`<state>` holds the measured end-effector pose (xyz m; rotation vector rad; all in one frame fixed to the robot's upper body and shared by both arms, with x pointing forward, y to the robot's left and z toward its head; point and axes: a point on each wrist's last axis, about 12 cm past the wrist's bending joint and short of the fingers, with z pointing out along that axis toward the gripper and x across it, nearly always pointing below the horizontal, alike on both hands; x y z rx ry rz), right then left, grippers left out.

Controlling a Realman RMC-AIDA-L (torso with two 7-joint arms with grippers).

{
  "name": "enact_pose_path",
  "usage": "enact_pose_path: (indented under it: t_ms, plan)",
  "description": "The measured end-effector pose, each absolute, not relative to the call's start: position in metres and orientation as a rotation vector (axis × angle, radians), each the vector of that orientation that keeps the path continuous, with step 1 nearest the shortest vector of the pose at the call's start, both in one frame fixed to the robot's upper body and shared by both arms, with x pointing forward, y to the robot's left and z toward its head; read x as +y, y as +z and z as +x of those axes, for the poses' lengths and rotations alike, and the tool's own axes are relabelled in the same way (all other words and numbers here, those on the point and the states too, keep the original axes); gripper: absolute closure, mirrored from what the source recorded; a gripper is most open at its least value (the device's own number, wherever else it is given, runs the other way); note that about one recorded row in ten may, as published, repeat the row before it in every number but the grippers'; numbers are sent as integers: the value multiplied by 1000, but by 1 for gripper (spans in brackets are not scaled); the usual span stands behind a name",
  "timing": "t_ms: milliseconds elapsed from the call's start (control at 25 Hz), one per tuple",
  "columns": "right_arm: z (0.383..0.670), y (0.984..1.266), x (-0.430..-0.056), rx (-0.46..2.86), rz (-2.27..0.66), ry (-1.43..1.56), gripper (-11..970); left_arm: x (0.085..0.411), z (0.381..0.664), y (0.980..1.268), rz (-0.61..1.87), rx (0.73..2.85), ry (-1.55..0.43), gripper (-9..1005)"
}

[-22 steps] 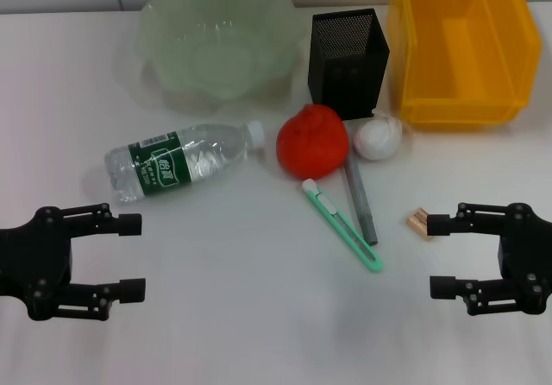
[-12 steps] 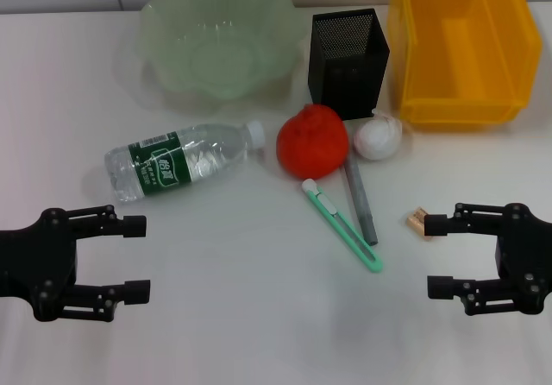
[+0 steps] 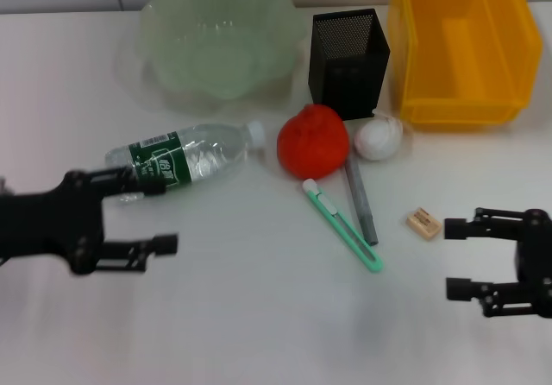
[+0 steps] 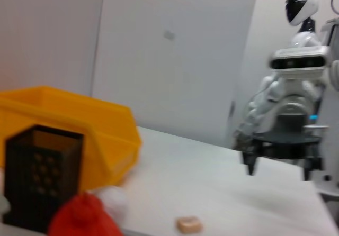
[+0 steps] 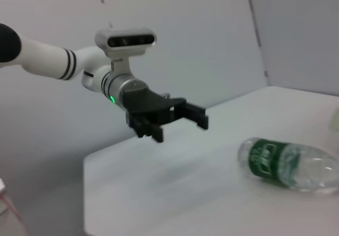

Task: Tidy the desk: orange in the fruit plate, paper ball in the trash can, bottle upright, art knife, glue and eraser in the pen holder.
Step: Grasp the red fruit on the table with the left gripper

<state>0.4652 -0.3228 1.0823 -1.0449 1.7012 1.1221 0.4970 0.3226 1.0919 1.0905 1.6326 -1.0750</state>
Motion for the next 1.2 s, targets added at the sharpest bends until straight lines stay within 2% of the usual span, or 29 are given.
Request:
enact_pose_path:
  t_ms: [80, 200, 240, 320, 480, 520, 600, 640, 680, 920, 1200]
  plan:
    - [461, 1083, -333, 1717, -1018, 1091, 177, 311, 508, 1093, 1094, 1622, -1030, 175]
    - [452, 1084, -349, 1747, -967, 1031, 177, 311, 508, 1093, 1094, 1622, -1030, 178]
    - [452, 1084, -349, 1747, -967, 1031, 177, 289, 526, 1092, 1085, 1615, -963, 179]
    - [445, 1084, -358, 1757, -937, 1010, 177, 276, 536, 1091, 1086, 1619, -938, 181]
    - [442, 1084, -361, 1762, -922, 999, 177, 276, 536, 1091, 1086, 1619, -938, 185]
    - [442, 1084, -360, 1762, -921, 1000, 177, 262, 547, 1088, 1079, 1630, -930, 186]
    - [442, 1084, -360, 1761, -921, 1001, 177, 262, 547, 1088, 1079, 1630, -930, 188]
    - [443, 1084, -359, 1759, -921, 1003, 177, 230, 574, 1070, 1008, 1712, -837, 189]
    - [443, 1084, -359, 1758, -922, 1004, 177, 224, 578, 1066, 987, 1721, -809, 189]
    - [447, 1085, -355, 1753, -927, 1017, 178, 206, 579, 1059, 965, 1648, -766, 195]
    - [451, 1087, -352, 1744, -937, 1022, 178, 187, 582, 1055, 1038, 1667, -769, 202]
